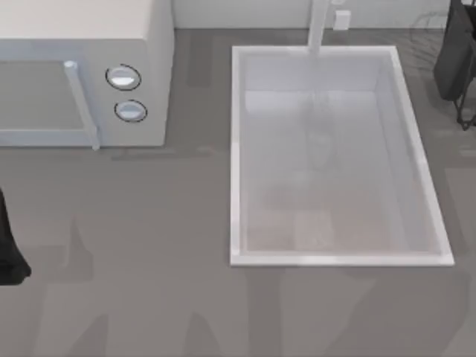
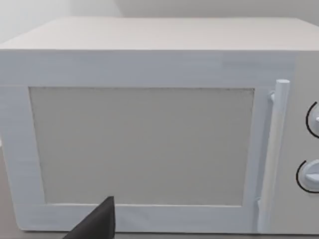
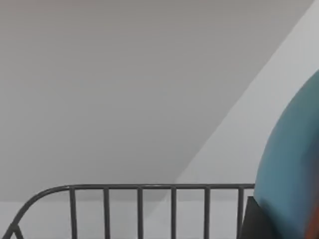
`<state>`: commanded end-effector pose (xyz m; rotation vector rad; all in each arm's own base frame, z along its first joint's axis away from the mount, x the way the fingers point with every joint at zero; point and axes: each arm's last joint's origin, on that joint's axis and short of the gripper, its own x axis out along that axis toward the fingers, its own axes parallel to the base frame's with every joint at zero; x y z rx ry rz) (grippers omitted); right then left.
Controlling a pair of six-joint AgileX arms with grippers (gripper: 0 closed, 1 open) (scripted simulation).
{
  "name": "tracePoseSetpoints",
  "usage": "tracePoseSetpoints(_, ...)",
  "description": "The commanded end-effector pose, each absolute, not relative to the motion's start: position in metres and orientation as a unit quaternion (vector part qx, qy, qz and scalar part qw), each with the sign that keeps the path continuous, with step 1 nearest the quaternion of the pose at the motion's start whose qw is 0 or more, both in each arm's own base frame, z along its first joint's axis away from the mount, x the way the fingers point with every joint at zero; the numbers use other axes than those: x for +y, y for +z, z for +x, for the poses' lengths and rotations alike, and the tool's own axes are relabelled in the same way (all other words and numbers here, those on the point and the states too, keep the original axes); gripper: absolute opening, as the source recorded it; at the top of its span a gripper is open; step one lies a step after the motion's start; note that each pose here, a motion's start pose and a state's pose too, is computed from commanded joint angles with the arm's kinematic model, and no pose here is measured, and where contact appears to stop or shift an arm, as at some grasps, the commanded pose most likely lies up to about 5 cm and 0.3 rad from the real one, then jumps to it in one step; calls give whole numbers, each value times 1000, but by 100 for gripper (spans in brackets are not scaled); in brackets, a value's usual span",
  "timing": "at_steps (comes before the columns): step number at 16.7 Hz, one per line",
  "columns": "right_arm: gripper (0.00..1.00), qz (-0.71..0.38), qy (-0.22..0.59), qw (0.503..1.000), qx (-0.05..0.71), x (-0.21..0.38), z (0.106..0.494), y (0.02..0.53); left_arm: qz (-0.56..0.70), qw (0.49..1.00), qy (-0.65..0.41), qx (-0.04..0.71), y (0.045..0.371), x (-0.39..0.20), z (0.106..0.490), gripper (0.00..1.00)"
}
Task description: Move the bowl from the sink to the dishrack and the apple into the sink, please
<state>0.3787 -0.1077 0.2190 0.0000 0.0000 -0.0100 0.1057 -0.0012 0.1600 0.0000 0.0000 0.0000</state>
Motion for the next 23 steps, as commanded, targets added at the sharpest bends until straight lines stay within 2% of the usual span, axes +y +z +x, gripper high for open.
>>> tracePoseSetpoints(13,98,0,-5,1000,0,-108,379,219,0,1000,0,0,160,-1,106,100)
tracePoseSetpoints(23,100,0,-6,1000,0,-108,378,219,0,1000,0,0,160,-1,106,100)
